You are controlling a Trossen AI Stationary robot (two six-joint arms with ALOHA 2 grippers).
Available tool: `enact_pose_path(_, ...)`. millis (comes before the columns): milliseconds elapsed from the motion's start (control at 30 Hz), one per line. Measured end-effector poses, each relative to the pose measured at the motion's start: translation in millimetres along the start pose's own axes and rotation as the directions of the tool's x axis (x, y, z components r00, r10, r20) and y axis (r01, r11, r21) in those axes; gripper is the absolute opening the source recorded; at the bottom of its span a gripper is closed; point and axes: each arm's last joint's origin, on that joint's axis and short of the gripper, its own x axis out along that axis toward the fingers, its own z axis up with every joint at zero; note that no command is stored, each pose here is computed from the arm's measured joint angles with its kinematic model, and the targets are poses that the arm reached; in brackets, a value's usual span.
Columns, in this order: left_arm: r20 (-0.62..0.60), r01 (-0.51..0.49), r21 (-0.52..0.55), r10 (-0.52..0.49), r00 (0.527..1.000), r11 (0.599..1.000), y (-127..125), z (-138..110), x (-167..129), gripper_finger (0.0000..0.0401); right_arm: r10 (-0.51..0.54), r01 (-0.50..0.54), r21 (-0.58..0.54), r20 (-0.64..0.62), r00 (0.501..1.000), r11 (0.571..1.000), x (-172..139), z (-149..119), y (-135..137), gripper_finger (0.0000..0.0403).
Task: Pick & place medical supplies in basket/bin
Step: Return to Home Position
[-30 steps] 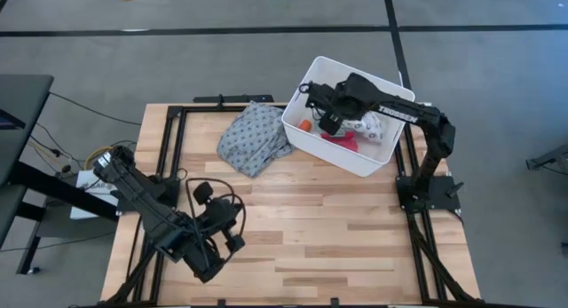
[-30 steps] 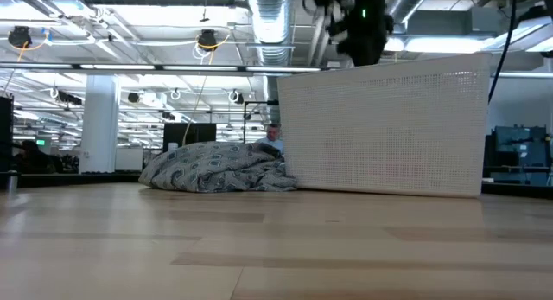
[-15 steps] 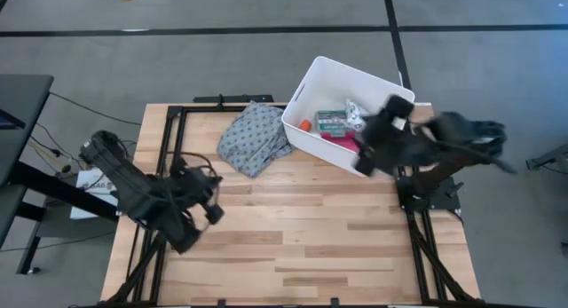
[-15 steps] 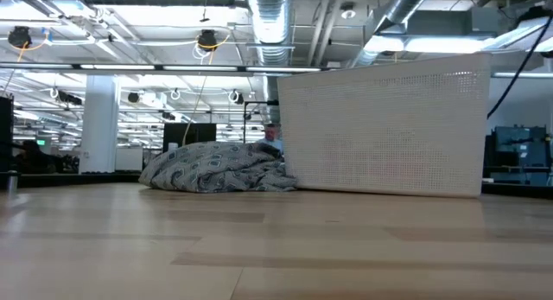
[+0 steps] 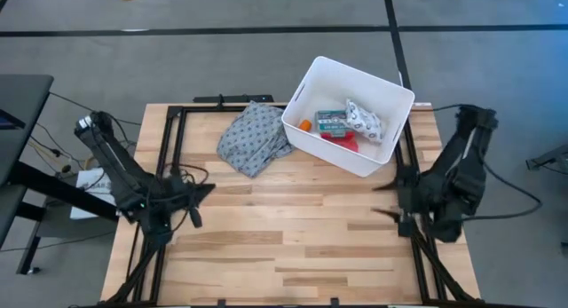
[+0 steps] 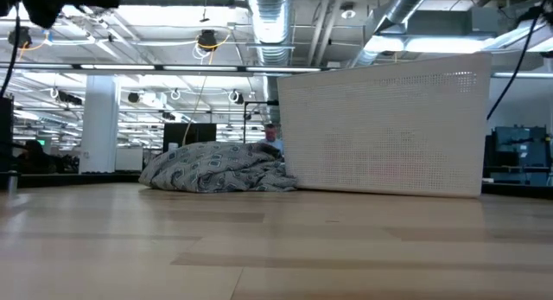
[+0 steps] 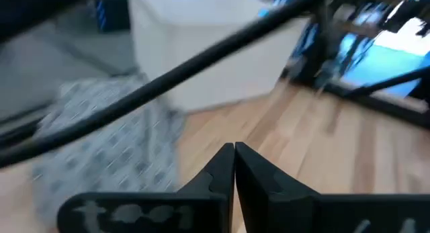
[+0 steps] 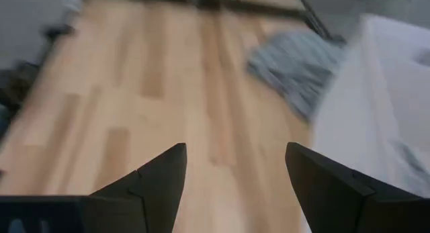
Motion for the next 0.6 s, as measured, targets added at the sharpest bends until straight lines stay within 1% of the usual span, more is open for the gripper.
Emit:
enact_pose_path(67,0.046,0.032,0.016,-0.032,0.998,0.999,-3,-16,6,0.0002,0.044,-0.044,-0.005,0.115,0.992,0.999,7,-22,12,0.0250)
enact_pose_path(133,0.045,0.070,0.003,-0.070,0.997,0.998,-2,-25,9,0.0002,0.071,-0.076,0.013,0.223,0.972,0.997,13,-38,21,0.0250)
enact_pose_path(200,0.043,0.118,-0.038,-0.117,0.992,0.992,-3,-23,11,0.0002,0.102,-0.119,0.040,0.296,0.950,0.992,19,-48,28,0.0250)
enact_pose_path(267,0.036,0.175,-0.042,-0.173,0.984,0.984,-3,-18,12,0.0001,0.148,-0.172,0.040,0.338,0.929,0.984,25,-54,35,0.0250)
enact_pose_path(300,0.042,0.217,-0.042,-0.215,0.976,0.975,-5,-12,11,0.0001,0.179,-0.202,0.028,0.351,0.919,0.979,29,-55,38,0.0250)
enact_pose_path(367,0.072,0.331,-0.025,-0.328,0.942,0.943,-10,5,9,0.0001,0.272,-0.284,-0.018,0.359,0.893,0.959,33,-55,42,0.0250)
enact_pose_path(433,0.132,0.469,0.043,-0.470,0.873,0.882,-14,23,7,0.0001,0.376,-0.381,-0.068,0.383,0.844,0.922,33,-49,45,0.0250)
enact_pose_path(500,0.211,0.572,0.138,-0.588,0.781,0.809,-14,39,4,0.0001,0.462,-0.439,-0.154,0.416,0.783,0.885,32,-42,46,0.0250)
enact_pose_path(567,0.276,0.642,0.229,-0.681,0.678,0.732,-11,52,0,0.0001,0.539,-0.479,-0.250,0.445,0.715,0.842,31,-35,46,0.0250)
enact_pose_path(600,0.286,0.654,0.269,-0.707,0.647,0.707,-8,56,0,0.0001,0.570,-0.489,-0.295,0.446,0.690,0.821,31,-33,45,0.0250)
